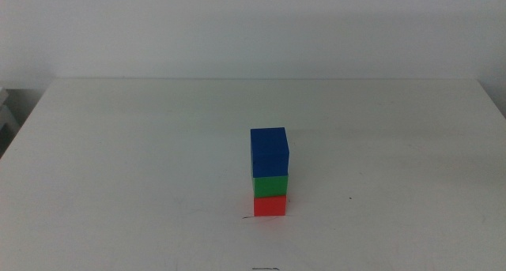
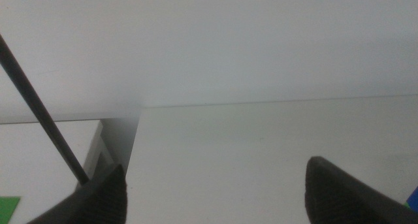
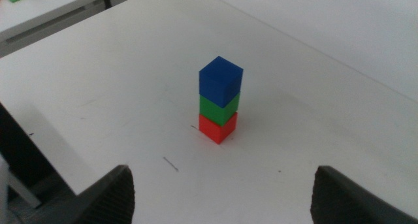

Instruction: Stack red cubes first, then green, then blue cubes in a specific spot.

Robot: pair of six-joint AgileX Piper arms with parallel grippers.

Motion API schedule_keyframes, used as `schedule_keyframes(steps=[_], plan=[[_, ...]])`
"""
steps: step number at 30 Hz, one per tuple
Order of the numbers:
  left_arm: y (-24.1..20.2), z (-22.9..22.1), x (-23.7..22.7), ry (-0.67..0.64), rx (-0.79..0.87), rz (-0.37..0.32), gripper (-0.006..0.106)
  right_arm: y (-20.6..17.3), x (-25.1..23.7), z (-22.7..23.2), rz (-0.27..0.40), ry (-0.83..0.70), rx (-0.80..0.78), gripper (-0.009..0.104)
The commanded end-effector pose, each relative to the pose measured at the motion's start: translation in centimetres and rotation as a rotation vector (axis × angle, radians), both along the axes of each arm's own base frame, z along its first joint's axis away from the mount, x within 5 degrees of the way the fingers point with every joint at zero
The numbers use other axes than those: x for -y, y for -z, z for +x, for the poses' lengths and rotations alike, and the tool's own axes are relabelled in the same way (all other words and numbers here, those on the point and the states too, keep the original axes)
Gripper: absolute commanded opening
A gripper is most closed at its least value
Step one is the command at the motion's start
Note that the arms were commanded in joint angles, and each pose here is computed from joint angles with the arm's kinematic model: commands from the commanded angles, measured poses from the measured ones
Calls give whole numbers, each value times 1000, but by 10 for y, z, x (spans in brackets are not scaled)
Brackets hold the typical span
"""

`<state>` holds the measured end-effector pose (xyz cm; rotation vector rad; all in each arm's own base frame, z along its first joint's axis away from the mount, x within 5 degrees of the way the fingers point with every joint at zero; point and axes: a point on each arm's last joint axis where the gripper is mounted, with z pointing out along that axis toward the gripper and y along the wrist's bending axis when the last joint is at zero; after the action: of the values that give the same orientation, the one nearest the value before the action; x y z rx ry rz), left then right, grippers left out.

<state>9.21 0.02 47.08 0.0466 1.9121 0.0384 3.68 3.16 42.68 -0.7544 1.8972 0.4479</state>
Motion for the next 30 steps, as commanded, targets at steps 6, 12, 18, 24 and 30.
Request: schedule_keyframes(steps=[6,12,18,24,30], plan=[[-11,-5,0,3,126,-6,93,-17,3,13,19,76,247,75],[24,-10,0,6,210,-5,93,-4,-10,23,69,53,285,75],[73,-24,0,9,261,-4,93,36,-23,42,157,129,213,75],[123,-36,0,11,268,-4,93,85,-10,66,234,374,154,75],[173,-42,0,13,307,-4,93,139,12,57,251,568,182,75]])
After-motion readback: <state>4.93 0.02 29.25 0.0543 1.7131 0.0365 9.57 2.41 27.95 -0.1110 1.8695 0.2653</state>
